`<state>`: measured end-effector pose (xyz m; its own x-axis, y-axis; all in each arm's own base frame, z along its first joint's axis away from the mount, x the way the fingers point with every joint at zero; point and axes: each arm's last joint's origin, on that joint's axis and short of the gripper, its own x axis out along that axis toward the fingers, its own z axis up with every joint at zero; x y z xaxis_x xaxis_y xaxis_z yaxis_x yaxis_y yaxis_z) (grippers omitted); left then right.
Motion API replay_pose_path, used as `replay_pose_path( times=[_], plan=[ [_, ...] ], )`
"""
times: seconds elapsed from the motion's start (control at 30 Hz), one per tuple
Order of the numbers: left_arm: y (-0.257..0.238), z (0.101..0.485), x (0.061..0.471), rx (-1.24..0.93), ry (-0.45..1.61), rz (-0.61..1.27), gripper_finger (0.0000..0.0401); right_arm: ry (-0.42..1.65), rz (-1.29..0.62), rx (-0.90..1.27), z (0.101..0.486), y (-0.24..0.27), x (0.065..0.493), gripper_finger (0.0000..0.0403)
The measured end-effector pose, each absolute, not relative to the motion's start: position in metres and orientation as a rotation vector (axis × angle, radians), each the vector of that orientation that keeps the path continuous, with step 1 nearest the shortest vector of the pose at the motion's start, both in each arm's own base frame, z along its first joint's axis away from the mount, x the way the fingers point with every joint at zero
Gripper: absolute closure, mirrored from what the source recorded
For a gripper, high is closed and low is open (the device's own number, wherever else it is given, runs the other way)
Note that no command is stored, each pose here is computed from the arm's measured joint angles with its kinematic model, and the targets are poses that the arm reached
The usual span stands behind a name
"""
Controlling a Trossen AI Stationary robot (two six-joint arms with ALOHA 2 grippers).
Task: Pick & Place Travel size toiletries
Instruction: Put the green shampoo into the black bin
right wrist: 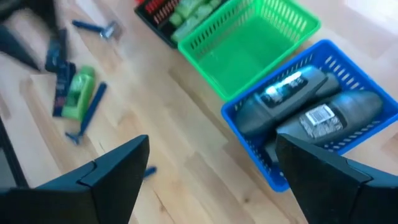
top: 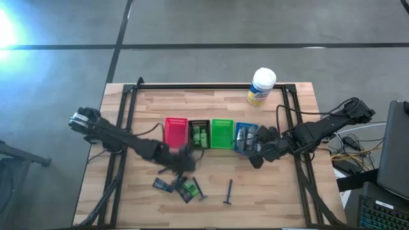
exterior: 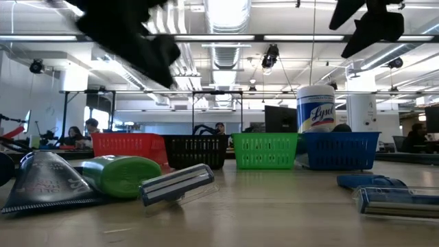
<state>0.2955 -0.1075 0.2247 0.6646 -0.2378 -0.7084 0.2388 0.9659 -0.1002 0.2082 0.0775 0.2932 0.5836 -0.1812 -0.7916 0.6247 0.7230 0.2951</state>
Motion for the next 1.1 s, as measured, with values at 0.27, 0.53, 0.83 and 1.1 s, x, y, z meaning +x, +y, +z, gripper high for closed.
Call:
replay_pose_path(
  times=[0.27,0.53,0.83,1.1],
  plan=[
    [-0.147,0.199,0.289,0.347,0.817,-0.467,0.019,0.865,-0.524,0.625,0.281,0.079,0.209,0.0069],
    [-0.149,0.171,0.296,0.415,0.895,-0.501,0.0165,0.903,-0.541,0.592,0.27,0.083,0.219,0.0041],
    [-0.142,0.161,0.301,0.417,0.927,-0.543,0.0125,0.94,-0.551,0.597,0.261,0.086,0.225,0.0046],
    [-0.13,0.154,0.303,0.309,0.988,-0.547,0.0151,0.938,-0.563,0.613,0.26,0.087,0.226,0.0061]
  ],
)
